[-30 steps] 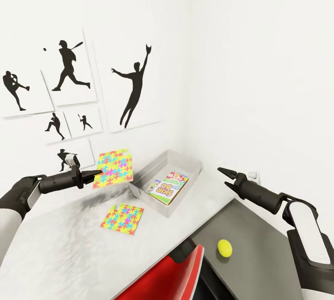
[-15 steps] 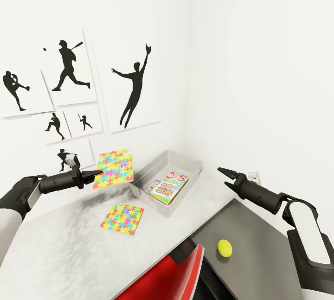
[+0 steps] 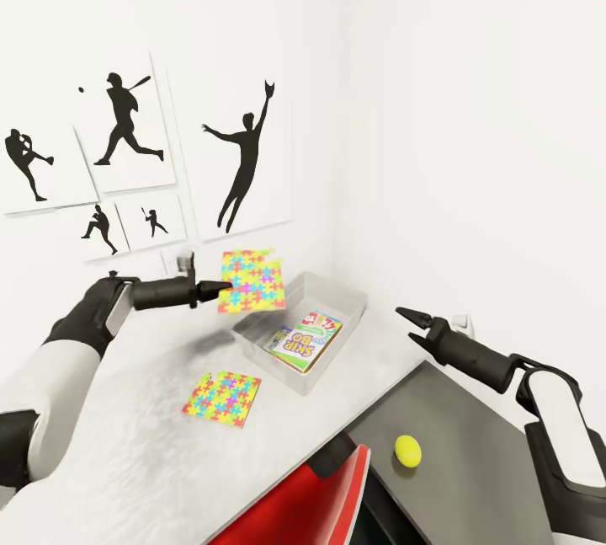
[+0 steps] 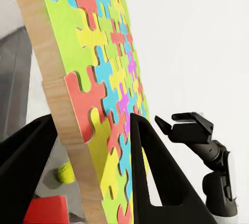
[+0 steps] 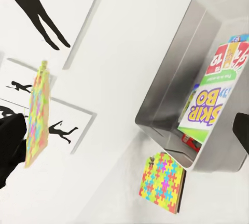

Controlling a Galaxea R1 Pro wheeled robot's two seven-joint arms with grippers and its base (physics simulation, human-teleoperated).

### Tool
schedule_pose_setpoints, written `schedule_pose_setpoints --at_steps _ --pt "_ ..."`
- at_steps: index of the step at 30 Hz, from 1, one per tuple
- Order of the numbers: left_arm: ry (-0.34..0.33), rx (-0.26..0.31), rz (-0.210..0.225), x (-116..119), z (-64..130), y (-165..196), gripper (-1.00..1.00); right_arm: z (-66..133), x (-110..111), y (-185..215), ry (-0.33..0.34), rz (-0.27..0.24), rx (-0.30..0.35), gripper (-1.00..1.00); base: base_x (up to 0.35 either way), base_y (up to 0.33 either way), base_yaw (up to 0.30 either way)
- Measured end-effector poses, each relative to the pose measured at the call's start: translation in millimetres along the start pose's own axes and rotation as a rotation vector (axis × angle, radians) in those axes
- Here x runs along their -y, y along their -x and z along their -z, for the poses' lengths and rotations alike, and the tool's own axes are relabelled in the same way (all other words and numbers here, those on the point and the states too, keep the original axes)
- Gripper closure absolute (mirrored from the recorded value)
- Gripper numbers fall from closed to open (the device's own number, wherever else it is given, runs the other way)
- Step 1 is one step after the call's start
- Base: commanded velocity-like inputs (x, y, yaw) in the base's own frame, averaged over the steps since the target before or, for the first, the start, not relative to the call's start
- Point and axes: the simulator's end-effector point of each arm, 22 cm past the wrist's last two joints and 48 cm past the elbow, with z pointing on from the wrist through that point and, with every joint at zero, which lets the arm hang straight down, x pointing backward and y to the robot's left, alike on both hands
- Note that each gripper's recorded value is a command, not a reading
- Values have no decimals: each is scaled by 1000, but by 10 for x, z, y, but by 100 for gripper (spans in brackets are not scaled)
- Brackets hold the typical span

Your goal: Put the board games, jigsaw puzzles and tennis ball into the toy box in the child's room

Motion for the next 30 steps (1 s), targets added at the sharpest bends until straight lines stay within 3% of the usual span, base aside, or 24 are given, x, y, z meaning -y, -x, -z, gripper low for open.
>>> schedule_pose_setpoints --at_steps 6,10,13,19,26,28,30 --pt "97 -19 -70 187 -516 228 100 14 12 -18 -1 -1 -6 -100 0 0 0" --pt "191 -38 -93 162 -836 237 100 22 26 -39 -4 -2 -14 -100 0 0 0" --pt "212 -49 -106 210 -1002 226 100 29 36 -40 -6 -1 -15 -100 0 0 0" --pt "222 -60 -106 174 -1109 166 100 27 35 -43 -6 -2 -16 -100 0 0 0" --pt "263 -27 -236 314 -936 500 100 49 37 30 6 -16 8 -100 0 0 0" --pt "261 -13 -255 373 -971 546 100 42 53 40 -1 -20 15 -100 0 0 0" --pt "264 -33 -231 297 -1029 434 100 16 131 -68 -15 -39 -4 -100 0 0 0"
